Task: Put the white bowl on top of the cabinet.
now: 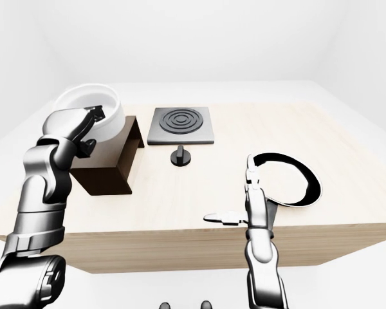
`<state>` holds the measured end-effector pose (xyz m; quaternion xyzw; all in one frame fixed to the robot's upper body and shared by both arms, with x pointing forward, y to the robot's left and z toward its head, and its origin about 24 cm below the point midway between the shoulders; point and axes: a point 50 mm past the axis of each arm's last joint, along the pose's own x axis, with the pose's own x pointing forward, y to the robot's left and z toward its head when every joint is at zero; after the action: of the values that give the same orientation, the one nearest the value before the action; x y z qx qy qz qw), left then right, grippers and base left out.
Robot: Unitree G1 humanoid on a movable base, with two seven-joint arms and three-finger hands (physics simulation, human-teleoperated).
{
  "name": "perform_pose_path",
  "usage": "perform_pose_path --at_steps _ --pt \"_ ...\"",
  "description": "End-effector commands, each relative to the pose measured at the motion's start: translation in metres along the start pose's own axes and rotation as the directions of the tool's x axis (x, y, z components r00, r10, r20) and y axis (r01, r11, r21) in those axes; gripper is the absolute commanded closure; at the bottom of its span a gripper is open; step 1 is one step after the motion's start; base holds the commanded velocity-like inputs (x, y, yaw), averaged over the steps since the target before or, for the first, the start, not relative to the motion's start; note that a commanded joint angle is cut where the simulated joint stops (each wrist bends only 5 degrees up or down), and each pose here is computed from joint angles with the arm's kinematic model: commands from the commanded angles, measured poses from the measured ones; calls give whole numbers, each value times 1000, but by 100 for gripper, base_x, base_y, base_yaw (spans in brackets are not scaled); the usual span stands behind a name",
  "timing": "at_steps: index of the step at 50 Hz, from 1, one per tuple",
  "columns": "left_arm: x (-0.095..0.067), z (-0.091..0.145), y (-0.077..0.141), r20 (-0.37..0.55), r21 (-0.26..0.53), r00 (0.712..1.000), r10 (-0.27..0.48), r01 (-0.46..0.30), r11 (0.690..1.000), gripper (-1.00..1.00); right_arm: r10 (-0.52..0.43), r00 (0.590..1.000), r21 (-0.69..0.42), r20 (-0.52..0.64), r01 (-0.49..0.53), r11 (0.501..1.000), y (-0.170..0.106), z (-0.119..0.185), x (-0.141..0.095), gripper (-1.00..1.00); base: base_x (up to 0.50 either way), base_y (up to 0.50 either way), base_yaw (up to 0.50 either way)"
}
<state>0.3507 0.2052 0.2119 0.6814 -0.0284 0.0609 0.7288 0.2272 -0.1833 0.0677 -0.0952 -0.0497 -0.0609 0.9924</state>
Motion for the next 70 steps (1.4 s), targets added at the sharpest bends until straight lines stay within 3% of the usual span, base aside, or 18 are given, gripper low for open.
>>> perform_pose_path --at_steps 1,14,53,70 --pt "1 -5 -2 -15 -8 998 67 -67 998 100 5 1000 -6 0 -5 1000 2 -2 0 -100 0 0 0" --pt "6 -7 -10 -19 -47 998 68 -68 997 100 8 1000 -11 1 -8 1000 4 -2 0 -100 0 0 0" --pt "1 -20 -13 -49 -25 996 80 -81 996 100 24 1000 -33 1 -24 999 9 -6 -4 -100 0 0 0" --pt "5 -26 -23 -71 -66 994 81 -86 994 100 32 999 -46 1 -32 998 11 -8 -4 -100 0 0 0"
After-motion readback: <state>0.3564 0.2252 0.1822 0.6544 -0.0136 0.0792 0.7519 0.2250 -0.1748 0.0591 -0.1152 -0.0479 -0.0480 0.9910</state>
